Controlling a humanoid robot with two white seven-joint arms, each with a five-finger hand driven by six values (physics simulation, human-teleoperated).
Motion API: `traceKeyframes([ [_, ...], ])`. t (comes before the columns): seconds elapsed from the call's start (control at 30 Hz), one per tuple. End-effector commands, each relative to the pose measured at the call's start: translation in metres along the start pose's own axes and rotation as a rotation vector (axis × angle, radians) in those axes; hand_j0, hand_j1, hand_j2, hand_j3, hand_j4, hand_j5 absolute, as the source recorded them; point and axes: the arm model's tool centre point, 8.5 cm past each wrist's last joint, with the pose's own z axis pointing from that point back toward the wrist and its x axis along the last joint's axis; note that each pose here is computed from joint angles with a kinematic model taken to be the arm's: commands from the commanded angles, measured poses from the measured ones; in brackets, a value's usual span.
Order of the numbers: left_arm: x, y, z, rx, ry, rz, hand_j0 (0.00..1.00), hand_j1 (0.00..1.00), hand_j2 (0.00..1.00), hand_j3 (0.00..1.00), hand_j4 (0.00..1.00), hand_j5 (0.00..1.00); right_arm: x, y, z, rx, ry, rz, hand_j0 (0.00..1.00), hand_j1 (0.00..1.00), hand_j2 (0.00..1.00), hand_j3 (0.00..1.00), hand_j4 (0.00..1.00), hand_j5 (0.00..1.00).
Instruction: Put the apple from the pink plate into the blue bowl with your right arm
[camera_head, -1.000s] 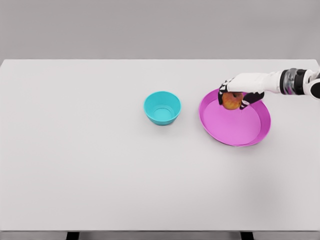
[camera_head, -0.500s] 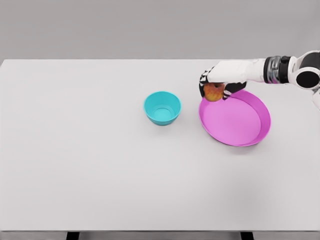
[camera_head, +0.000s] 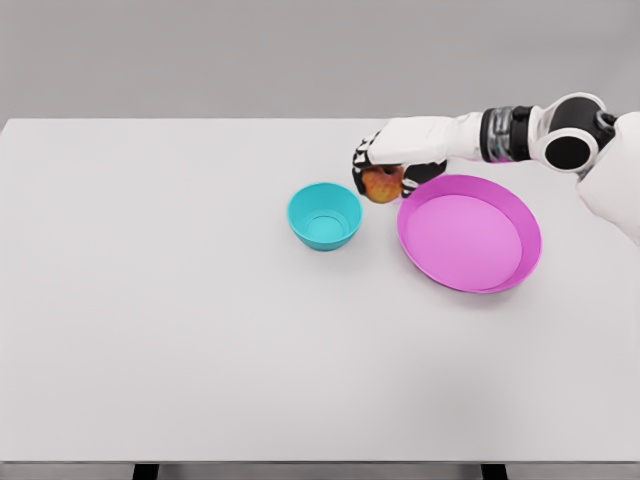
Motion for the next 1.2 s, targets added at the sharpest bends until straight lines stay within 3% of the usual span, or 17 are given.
traceKeyframes([
  [0.0, 0.0, 0.0, 0.0, 0.0, 0.0, -0.002, 1.0, 1.0, 1.0, 1.0, 1.0, 1.0, 0.006, -0.004, -0.009, -0.012, -0.023, -0.002, 0.46, 0.46, 0.46, 0.46, 0.46, 0.46],
  [0.47, 0.0, 0.0, 0.0, 0.0, 0.0, 0.0, 1.0, 1.0, 1.0, 1.0, 1.0, 1.0, 0.037, -0.016, -0.056, 0.023, -0.118, 0.047, 0.46, 0.46, 0.46, 0.46, 0.46, 0.46],
  [0.77, 0.0, 0.0, 0.0, 0.0, 0.0, 0.0, 1.0, 1.0, 1.0, 1.0, 1.0, 1.0, 0.028, -0.008, -0.062, 0.06, -0.092, 0.031, 0.46, 0.46, 0.46, 0.46, 0.46, 0.46],
  [1.07, 0.0, 0.0, 0.0, 0.0, 0.0, 0.0, 1.0, 1.0, 1.0, 1.0, 1.0, 1.0, 0.028, -0.012, -0.074, 0.065, -0.093, 0.025, 0.48, 0.48, 0.48, 0.48, 0.48, 0.48],
  [1.1, 0.0, 0.0, 0.0, 0.0, 0.0, 0.0, 1.0, 1.0, 1.0, 1.0, 1.0, 1.0, 0.028, -0.012, -0.074, 0.065, -0.091, 0.025, 0.51, 0.51, 0.51, 0.51, 0.51, 0.51],
  [1.13, 0.0, 0.0, 0.0, 0.0, 0.0, 0.0, 1.0, 1.0, 1.0, 1.0, 1.0, 1.0, 0.027, -0.013, -0.073, 0.063, -0.091, 0.023, 1.0, 1.0, 1.0, 1.0, 1.0, 1.0],
  [1.17, 0.0, 0.0, 0.0, 0.0, 0.0, 0.0, 1.0, 1.0, 1.0, 1.0, 1.0, 1.0, 0.027, -0.012, -0.073, 0.064, -0.088, 0.021, 1.0, 1.0, 1.0, 1.0, 1.0, 1.0],
])
